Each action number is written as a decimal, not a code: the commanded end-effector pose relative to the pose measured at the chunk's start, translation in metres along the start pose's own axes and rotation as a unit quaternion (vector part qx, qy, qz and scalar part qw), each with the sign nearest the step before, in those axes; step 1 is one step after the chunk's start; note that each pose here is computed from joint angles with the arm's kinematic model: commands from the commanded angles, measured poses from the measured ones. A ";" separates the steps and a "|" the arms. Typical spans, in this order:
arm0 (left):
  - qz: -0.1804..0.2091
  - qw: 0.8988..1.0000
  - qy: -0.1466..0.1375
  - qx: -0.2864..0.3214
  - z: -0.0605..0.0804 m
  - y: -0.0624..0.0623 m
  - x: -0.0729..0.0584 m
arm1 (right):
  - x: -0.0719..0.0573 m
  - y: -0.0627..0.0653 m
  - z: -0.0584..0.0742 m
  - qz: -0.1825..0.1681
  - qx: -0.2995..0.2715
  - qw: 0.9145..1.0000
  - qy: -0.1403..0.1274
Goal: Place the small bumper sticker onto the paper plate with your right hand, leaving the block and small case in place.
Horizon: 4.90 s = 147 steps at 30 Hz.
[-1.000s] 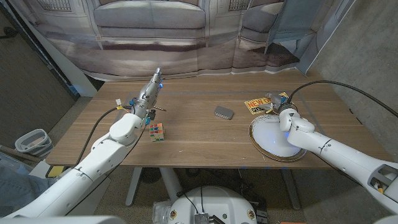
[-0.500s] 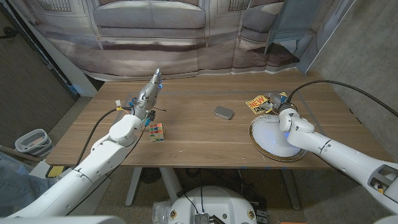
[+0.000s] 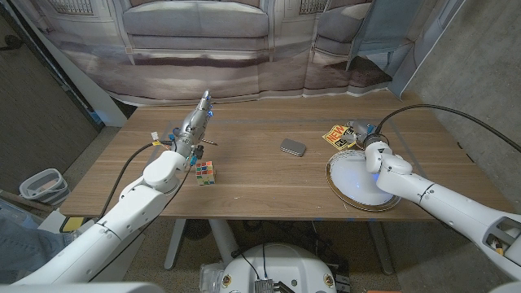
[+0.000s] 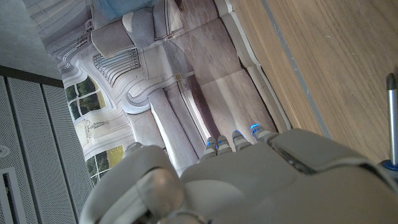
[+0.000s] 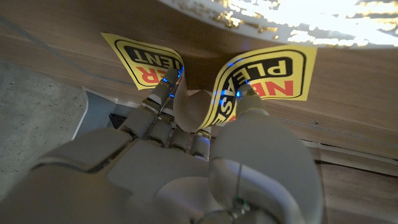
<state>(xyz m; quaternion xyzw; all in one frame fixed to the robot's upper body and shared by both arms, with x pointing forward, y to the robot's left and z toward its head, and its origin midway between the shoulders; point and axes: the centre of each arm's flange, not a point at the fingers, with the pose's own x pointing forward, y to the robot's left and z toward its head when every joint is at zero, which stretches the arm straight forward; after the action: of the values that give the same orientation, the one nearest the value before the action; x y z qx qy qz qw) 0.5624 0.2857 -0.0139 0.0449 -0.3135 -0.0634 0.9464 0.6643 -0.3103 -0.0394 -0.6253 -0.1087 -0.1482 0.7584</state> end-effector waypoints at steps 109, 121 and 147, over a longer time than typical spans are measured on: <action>-0.020 1.000 -0.008 -0.006 0.001 -0.015 0.016 | -0.076 -0.056 0.012 -0.132 0.027 0.984 -0.117; -0.023 1.000 -0.007 -0.002 0.004 -0.017 0.017 | -0.087 -0.055 0.014 -0.145 0.027 0.979 -0.141; -0.018 1.000 -0.010 -0.001 0.006 -0.020 0.014 | -0.115 -0.060 0.006 -0.163 0.027 0.972 -0.168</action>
<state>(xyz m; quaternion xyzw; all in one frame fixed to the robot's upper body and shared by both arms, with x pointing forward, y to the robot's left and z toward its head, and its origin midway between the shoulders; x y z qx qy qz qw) 0.5696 0.2641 -0.0041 0.0477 -0.3207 -0.0834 0.9423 0.5472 -0.3037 -0.0211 -0.5937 -0.3247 -0.1592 0.7188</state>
